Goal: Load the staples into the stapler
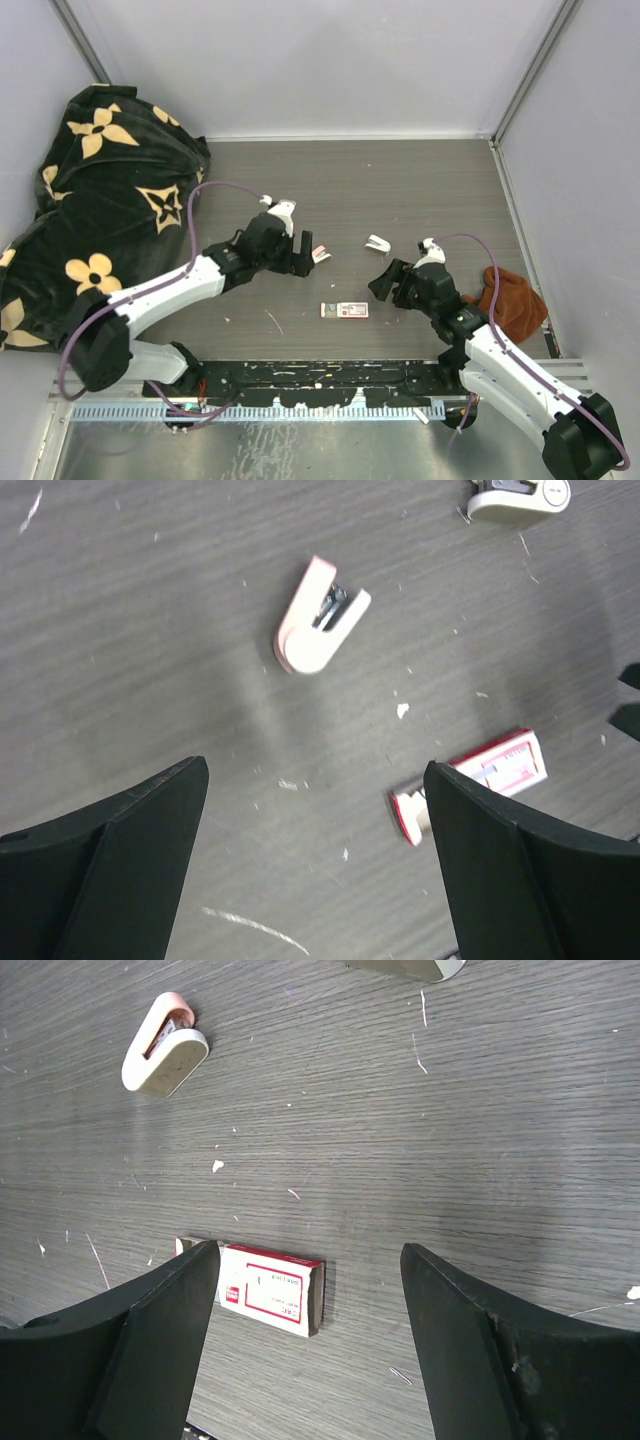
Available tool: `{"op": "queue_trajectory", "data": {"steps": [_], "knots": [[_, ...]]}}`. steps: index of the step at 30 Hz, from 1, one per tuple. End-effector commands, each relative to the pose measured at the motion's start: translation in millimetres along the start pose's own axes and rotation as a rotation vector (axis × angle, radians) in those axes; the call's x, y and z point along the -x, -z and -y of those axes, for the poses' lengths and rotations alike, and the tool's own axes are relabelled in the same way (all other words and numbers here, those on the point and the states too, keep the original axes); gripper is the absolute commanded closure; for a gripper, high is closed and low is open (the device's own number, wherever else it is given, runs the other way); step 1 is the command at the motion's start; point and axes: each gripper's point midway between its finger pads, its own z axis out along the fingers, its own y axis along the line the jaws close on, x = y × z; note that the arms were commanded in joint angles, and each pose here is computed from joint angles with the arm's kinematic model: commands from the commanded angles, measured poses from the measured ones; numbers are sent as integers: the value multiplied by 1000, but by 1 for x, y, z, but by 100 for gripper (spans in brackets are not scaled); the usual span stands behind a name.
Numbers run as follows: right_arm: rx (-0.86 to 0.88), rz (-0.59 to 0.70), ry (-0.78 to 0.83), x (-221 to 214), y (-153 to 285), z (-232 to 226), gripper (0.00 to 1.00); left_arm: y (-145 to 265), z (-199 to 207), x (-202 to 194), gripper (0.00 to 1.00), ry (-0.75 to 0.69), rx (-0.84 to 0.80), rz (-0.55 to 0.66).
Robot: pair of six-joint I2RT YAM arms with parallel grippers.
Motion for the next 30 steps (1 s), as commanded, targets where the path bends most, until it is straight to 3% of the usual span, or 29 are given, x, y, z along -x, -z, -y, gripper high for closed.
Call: {"op": "queue_trajectory", "data": {"steps": [1,8,15,30], "knots": [[69,96,16,27,4,-20,21,-29,7,34,9,-139,-118,44],[67,98,5,19,4,-13,21,-68,7,51,14,-273,-135,45],[49,96,-14,15,1,-7,21,-96,6,43,19,-344,-145,-27],[40,91,-23,13,-3,-5,22,-119,9,16,26,-349,-172,-136]]}}
